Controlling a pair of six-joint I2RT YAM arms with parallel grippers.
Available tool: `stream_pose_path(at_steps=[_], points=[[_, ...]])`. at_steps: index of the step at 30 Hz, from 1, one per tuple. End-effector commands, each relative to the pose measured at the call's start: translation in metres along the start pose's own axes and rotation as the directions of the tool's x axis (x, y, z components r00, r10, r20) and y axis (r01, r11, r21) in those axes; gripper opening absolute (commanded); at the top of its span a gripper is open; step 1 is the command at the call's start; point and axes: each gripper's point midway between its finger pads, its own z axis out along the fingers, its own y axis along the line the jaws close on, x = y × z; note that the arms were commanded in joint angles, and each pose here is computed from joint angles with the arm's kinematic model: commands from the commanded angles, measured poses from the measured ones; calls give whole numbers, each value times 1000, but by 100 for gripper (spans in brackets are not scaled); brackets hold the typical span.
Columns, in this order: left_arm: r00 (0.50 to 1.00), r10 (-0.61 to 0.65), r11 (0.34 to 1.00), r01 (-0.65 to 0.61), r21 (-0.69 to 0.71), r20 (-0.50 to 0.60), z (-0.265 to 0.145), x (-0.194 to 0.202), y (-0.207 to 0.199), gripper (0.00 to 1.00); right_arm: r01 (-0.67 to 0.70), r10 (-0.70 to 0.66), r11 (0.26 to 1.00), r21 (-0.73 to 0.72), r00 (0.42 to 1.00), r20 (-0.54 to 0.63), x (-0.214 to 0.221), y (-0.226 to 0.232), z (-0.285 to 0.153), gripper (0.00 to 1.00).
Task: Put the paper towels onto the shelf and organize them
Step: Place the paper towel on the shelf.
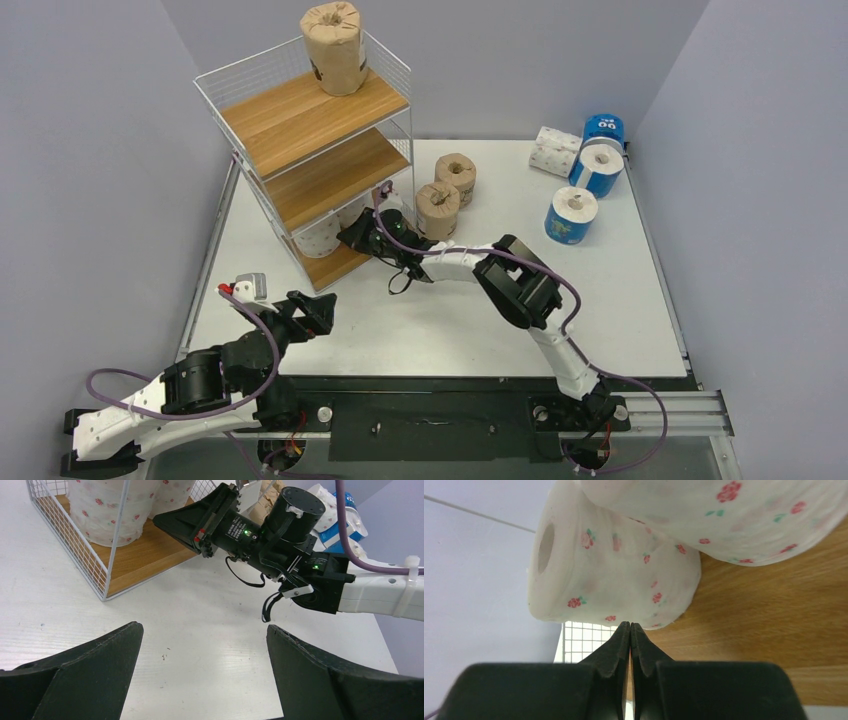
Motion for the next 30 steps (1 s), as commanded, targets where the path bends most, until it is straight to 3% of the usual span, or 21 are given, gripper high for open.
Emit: stream_pose_path(at_steps=[1, 12, 19, 24, 27, 30], points=[[999, -50, 999, 49, 19, 21, -3, -14, -9, 94, -31, 32, 998, -60, 999, 21, -10, 27, 14, 0], [999, -47, 999, 47, 19, 19, -2, -13, -8, 94, -127, 129, 987, -96, 991, 18, 0, 32, 27, 0], [999, -47, 999, 47, 25, 18, -5, -17, -8, 94, -171, 201, 974, -150, 956, 212, -35, 36, -2, 4], [1000, -30, 998, 30, 64, -5, -9, -21, -16, 94, -187, 217, 973, -136, 941, 260, -44, 29, -10, 26], [1000, 1, 997, 1, 80, -25, -13, -25, -19, 94, -193, 224, 971, -142, 943, 247, -42, 30, -9, 45], [999, 22, 997, -20, 68, -27, -17, -35, -20, 94, -187, 215, 972, -143, 953, 214, -36, 32, -9, 56]])
